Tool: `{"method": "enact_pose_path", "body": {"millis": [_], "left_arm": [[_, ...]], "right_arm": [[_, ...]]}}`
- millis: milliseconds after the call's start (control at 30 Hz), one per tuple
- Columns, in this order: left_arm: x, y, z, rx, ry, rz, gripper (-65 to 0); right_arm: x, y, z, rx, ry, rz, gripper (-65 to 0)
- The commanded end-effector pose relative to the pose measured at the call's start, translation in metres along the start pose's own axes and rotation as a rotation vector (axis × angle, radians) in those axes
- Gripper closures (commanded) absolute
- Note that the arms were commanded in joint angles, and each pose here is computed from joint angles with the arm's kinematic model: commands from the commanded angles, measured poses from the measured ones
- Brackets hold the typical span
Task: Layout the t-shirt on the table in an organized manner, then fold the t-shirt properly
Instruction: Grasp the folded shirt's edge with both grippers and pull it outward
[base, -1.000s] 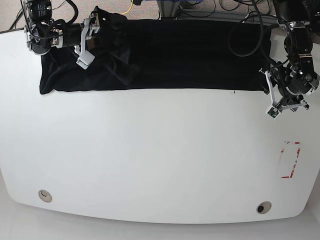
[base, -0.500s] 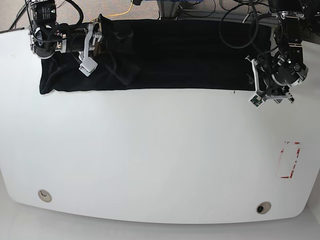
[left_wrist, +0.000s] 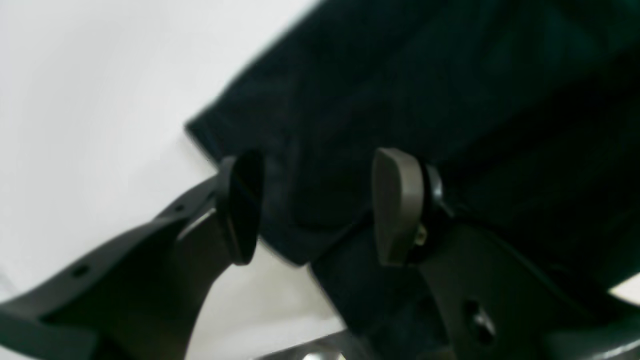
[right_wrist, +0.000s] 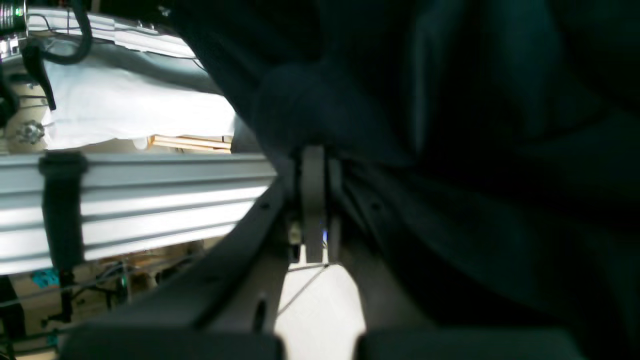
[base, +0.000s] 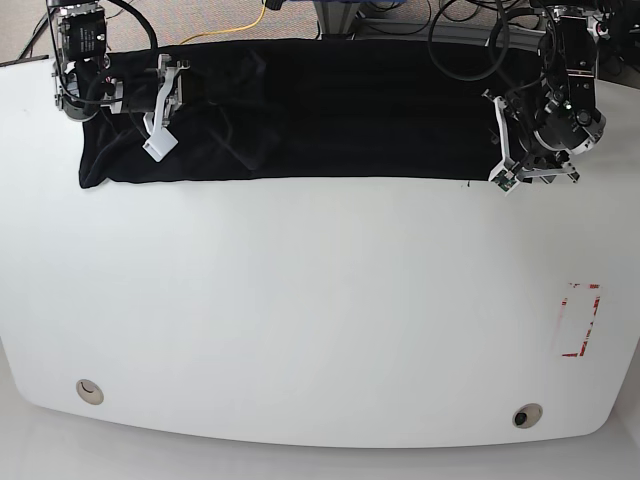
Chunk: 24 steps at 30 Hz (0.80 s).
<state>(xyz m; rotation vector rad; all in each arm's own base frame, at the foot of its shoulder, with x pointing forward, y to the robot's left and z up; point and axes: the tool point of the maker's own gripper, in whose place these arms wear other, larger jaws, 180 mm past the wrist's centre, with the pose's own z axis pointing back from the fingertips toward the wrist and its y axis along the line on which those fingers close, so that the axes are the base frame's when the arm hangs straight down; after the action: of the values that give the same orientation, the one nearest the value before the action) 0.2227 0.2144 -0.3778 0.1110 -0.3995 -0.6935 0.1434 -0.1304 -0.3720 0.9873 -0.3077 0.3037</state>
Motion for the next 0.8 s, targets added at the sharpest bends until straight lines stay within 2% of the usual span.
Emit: {"method": "enact_pose_path", "body": {"millis": [0,133,400,600,767], "left_arm": [[0.007,0.001,0.004,0.007,-0.034,0.000,-31.8],[0.003,-0.003,0.003,-0.002,-0.027,0.002,-31.8],[-0.003,-0.005,-0.003,-0.018,-0.006,0.015,-31.8],[-0.012,-0.011,-0.013,-0.051,0.027,0.023,-31.8],[-0.006,-0.010,-0.022,-0.066,-0.009,0.037,-31.8]], "right_arm": [[0.013,-0.002,0.007,0.006,-0.054,-0.001,0.0],[0.014,-0.015,0.014,-0.024,-0.080,-0.034,0.0],[0.013,-0.054,0.028,-0.230,-0.018,-0.002,0.0],[0.011,-0.074,0.037,-0.341,0.040,0.024,0.0],[0.015,-0.091,0.052,-0.447,0.037,0.036,0.0]]}}
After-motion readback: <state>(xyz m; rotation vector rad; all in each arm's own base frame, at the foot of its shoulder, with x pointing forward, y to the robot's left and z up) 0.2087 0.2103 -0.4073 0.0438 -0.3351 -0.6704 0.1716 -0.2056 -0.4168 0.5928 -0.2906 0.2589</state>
